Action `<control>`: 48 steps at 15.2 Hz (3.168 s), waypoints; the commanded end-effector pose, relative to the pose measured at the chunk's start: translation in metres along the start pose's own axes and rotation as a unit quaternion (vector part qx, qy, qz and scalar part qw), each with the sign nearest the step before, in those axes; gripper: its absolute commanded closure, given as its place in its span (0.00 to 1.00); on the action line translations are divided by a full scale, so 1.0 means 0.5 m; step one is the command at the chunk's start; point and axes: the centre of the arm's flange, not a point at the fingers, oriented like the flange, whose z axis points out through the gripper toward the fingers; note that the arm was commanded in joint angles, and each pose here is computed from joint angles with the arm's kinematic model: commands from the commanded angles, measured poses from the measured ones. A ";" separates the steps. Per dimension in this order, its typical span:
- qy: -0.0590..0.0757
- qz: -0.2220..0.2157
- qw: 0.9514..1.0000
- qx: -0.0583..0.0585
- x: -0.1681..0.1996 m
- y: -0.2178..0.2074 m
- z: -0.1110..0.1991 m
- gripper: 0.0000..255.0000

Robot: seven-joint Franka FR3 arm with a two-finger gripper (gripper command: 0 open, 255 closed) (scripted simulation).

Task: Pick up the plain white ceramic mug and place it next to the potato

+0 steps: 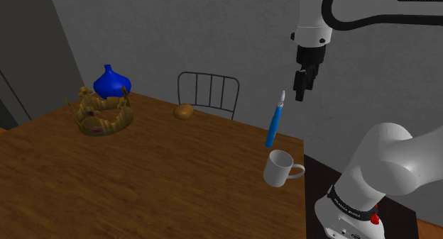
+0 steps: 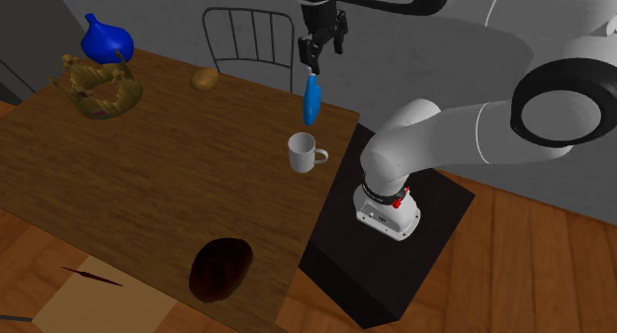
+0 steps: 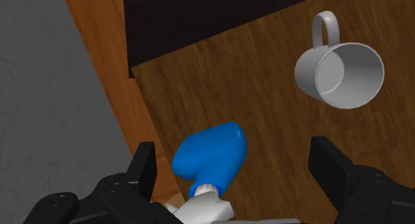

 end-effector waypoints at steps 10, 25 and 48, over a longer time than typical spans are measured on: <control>0.054 0.038 0.997 0.026 -0.052 -0.172 0.148 0.00; 0.108 0.075 0.990 0.052 -0.063 -0.361 0.342 0.00; 0.108 0.075 0.990 0.052 -0.062 -0.360 0.338 1.00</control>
